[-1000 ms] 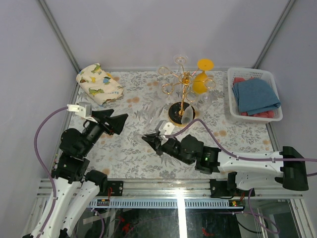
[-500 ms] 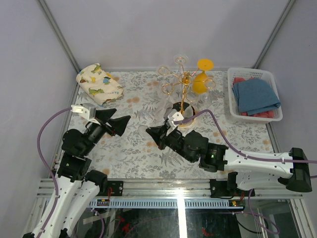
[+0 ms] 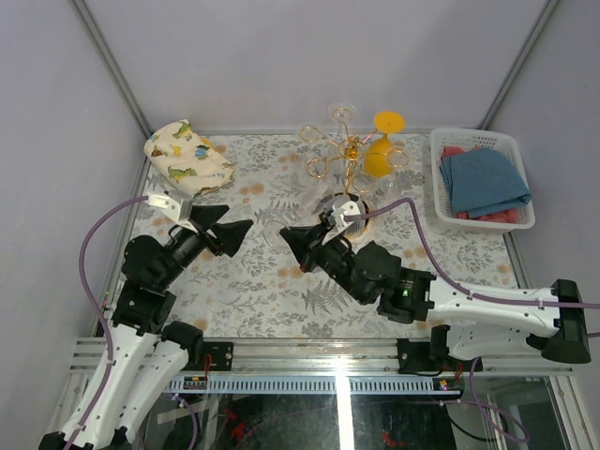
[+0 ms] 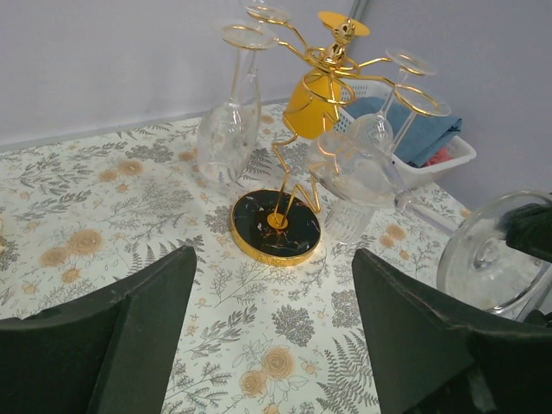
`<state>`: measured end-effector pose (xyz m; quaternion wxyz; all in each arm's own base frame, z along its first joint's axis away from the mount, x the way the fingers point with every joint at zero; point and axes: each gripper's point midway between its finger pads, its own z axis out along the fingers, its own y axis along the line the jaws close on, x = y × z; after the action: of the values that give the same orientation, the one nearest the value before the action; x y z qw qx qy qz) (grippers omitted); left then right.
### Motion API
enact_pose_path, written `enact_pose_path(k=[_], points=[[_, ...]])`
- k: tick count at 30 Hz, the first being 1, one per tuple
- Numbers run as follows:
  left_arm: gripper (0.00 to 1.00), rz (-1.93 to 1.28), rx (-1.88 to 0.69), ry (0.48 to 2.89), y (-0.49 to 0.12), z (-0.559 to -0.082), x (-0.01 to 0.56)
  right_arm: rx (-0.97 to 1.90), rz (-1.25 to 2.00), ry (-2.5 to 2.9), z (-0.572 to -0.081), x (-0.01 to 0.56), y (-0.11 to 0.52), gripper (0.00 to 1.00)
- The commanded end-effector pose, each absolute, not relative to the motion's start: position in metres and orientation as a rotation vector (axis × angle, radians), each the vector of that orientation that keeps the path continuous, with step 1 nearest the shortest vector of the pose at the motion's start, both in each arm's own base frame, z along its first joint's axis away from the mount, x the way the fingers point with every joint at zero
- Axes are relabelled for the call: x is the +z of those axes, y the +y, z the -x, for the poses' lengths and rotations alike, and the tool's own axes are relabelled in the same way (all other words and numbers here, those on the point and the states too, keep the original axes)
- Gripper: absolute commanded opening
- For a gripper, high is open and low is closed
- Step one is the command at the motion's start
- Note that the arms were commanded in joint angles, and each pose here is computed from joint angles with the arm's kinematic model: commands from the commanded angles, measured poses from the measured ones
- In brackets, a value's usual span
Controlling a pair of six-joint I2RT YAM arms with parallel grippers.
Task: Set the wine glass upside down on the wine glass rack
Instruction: Turn the wine glass upside down at the wine rack.
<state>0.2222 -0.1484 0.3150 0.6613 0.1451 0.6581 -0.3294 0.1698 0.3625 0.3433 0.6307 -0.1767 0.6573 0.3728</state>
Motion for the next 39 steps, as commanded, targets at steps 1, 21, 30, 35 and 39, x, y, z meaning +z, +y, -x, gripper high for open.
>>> enact_pose_path(k=[1,21,30,35,39], points=[[0.7,-0.361,-0.8,1.444,-0.157,-0.218,0.335,0.988,0.147,1.381,-0.176,0.411,0.34,0.0],[0.71,-0.406,-0.928,1.461,-0.231,-0.212,0.286,1.115,-0.252,1.354,-0.182,0.415,0.273,0.0],[0.73,-0.399,-0.981,1.101,-0.228,-0.198,0.324,1.254,-0.44,1.327,-0.184,0.418,0.271,0.0],[0.72,-0.46,-1.022,0.994,-0.239,-0.19,0.347,1.304,-0.495,1.324,-0.184,0.417,0.275,0.0],[0.72,-0.498,-1.034,0.936,-0.245,-0.185,0.361,1.334,-0.537,1.322,-0.185,0.414,0.278,0.0]])
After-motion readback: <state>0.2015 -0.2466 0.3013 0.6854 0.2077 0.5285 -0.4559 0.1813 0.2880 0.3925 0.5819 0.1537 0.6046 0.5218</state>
